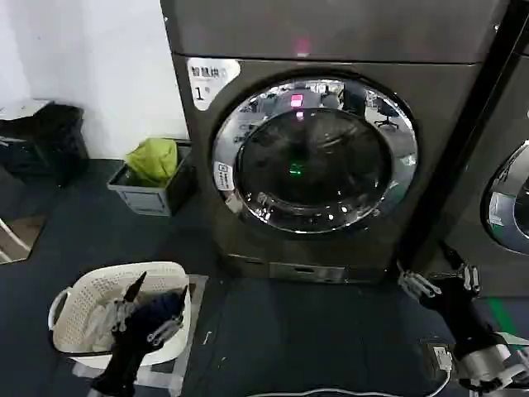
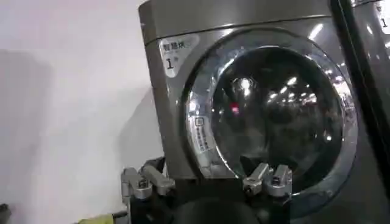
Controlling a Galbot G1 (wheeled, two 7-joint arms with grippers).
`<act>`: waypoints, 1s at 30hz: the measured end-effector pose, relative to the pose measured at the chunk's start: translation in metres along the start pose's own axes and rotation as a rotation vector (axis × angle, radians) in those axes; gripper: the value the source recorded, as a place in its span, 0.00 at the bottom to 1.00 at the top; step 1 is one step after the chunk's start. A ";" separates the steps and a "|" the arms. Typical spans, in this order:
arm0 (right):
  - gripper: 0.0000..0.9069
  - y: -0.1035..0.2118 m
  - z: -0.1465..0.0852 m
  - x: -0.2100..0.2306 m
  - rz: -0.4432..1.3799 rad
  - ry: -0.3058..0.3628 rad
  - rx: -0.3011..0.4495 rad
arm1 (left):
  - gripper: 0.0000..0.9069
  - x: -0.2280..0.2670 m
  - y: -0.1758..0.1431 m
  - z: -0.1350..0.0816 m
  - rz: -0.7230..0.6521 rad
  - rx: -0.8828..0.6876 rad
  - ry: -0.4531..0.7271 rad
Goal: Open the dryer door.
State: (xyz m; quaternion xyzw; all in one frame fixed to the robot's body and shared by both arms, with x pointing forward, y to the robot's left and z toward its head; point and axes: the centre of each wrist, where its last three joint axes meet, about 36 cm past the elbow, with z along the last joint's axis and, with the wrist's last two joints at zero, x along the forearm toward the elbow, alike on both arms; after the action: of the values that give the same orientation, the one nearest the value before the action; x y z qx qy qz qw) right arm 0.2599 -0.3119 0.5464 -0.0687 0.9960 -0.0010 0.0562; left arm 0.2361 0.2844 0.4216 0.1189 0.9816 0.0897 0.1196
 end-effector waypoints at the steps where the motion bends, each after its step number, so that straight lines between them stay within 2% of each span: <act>1: 1.00 -0.001 0.001 -0.002 -0.007 -0.001 0.003 | 1.00 0.000 0.000 0.000 0.000 0.000 0.000; 9: 1.00 -0.007 0.009 -0.029 -0.135 -0.037 0.037 | 1.00 -0.001 0.001 -0.002 0.005 0.001 -0.006; 20: 1.00 -0.014 0.019 -0.091 -0.324 -0.080 0.040 | 1.00 0.000 0.005 -0.011 0.011 -0.015 -0.017; 30: 1.00 -0.008 0.031 -0.148 -0.458 -0.088 0.058 | 1.00 0.004 0.003 -0.016 0.007 -0.009 -0.021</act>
State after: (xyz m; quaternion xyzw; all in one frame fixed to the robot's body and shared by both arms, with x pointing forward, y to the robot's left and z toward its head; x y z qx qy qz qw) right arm 0.4103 -0.2993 0.5323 -0.2915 0.9505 -0.0393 0.0998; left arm 0.2288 0.2858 0.4365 0.1229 0.9794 0.0934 0.1303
